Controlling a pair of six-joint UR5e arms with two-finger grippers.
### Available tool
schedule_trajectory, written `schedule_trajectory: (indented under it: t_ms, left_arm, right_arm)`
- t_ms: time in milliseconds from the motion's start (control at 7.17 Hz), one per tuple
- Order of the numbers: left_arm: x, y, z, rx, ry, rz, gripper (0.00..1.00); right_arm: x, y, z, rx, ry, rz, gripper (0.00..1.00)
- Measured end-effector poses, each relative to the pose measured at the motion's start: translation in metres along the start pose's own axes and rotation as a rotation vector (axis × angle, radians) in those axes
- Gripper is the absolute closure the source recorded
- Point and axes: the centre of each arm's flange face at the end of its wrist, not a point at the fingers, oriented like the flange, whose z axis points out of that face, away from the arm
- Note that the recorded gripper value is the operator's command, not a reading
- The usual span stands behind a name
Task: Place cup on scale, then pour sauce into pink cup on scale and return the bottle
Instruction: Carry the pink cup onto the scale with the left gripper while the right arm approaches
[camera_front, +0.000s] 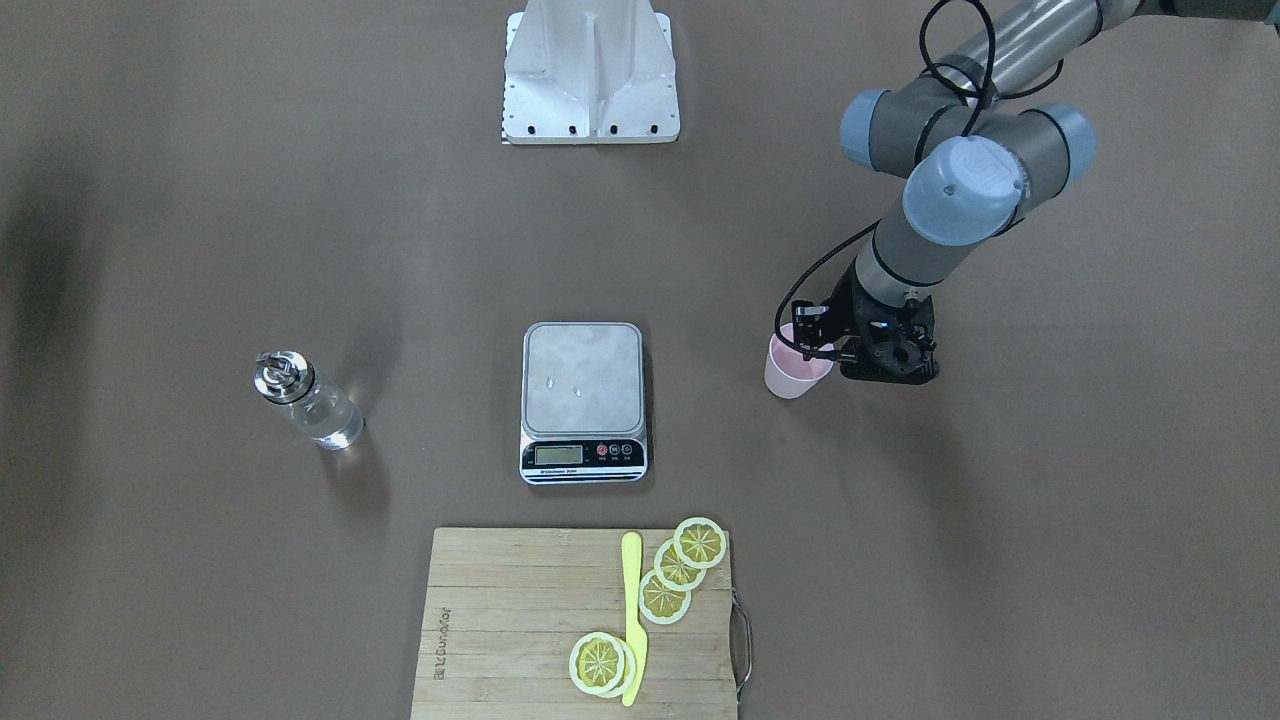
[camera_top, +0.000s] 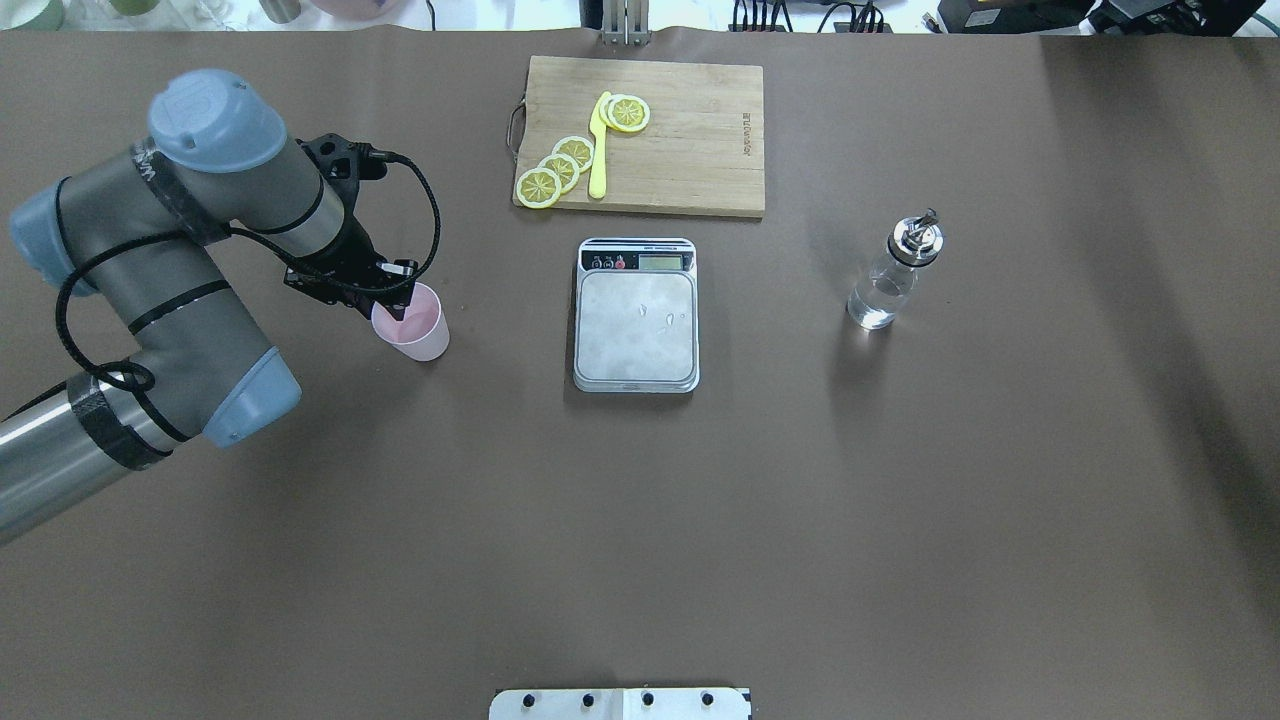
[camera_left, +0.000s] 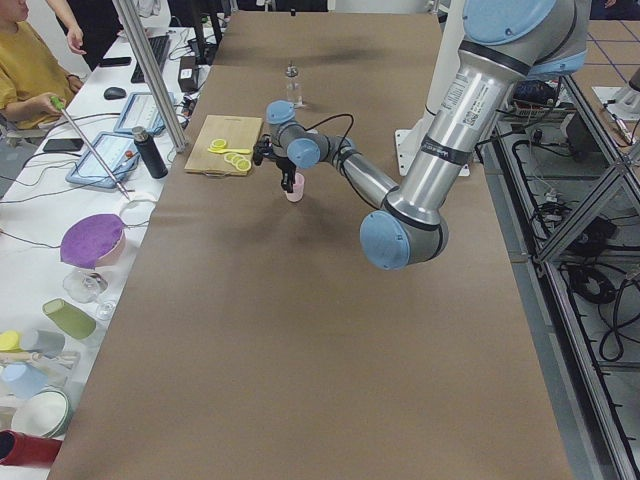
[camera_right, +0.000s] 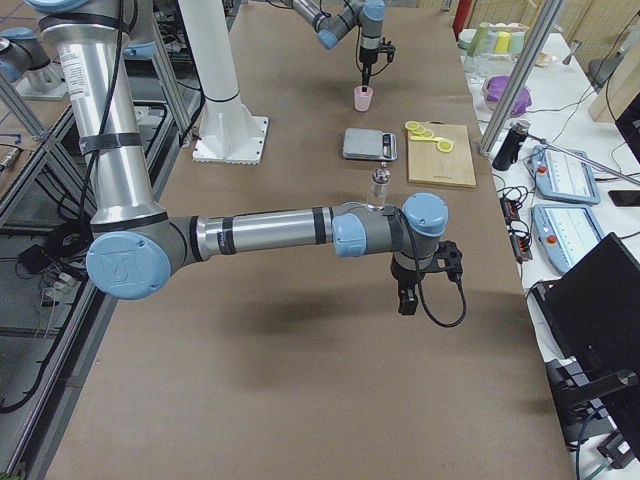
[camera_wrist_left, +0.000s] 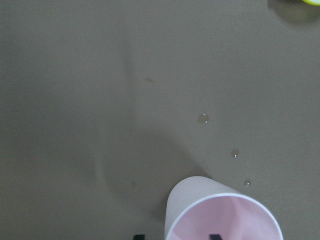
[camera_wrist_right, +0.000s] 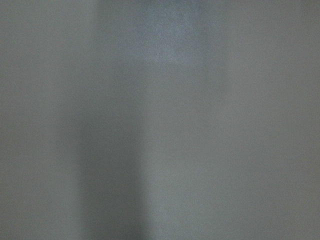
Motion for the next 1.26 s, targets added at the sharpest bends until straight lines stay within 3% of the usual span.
schedule_trajectory:
  t_ms: [140,279,698,1256]
  left_arm:
    - [0.0,0.0,0.001,-0.001,-0.001,-0.008,0.97]
    - [-0.001,-0.001,0.002,-0.001,-0.001,-0.011,1.0]
    - [0.013,-0.001,-0.011,0.019,0.028,-0.036,1.0]
    - [0.095,-0.012,-0.066,0.013,0.126,-0.199,1.0]
  right_arm:
    - [0.0,0.0,0.0,0.0,0.001,0.0,0.0]
    - [0.0,0.0,0.0,-0.001,0.001,0.0,0.0]
    - [0.0,-0.001,0.0,0.0,0.001,0.0,0.0]
    - [-0.01,-0.004,-0.007,0.021,-0.002,-0.024,0.0]
